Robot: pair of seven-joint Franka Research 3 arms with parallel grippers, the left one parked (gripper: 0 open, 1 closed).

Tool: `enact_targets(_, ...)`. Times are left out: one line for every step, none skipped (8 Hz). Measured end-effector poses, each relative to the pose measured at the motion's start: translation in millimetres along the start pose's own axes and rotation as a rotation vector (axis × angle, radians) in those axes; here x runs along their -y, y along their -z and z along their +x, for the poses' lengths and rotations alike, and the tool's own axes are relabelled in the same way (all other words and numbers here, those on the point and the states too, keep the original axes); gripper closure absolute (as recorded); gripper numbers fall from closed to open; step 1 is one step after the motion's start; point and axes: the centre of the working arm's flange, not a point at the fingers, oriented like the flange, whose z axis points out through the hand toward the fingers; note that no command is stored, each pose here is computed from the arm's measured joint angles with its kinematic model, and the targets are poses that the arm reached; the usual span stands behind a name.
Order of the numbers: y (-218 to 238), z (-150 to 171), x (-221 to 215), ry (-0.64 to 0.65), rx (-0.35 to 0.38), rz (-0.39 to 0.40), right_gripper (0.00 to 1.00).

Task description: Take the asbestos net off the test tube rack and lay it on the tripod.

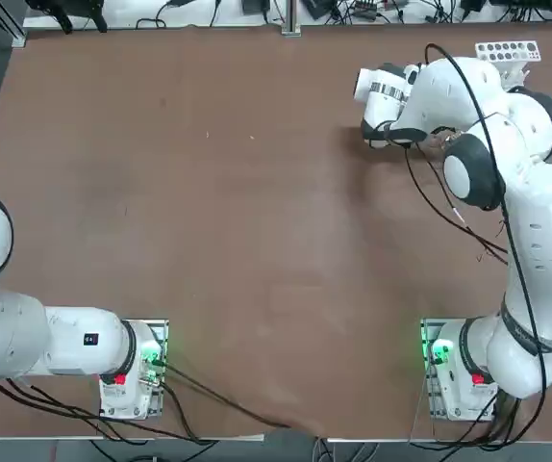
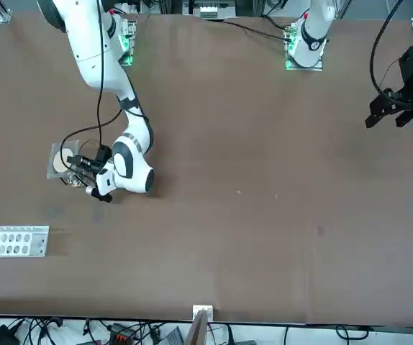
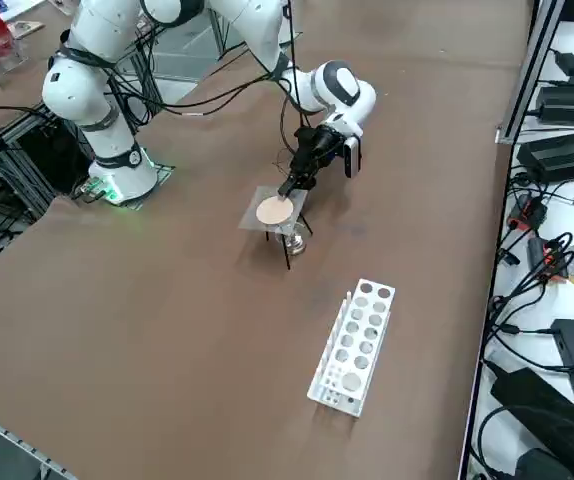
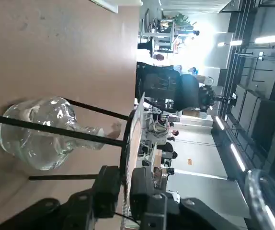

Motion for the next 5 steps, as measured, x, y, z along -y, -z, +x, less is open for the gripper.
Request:
enact_targets(0.3, -0.1, 0.1, 0.000, -0.001, 0.000, 0.81)
enact_targets(0.5, -0.2, 0.2, 0.000, -0.001, 0.000, 0.81)
enact_targets(0.5, -0.2, 0.2, 0.001, -0.001, 0.000, 0.80)
enact_targets(0.6, -0.2, 0.2, 0.005, -0.001, 0.000, 0.78)
enact_targets(0.8, -0.2, 0.1, 0.013, -0.002, 0.001, 0.77)
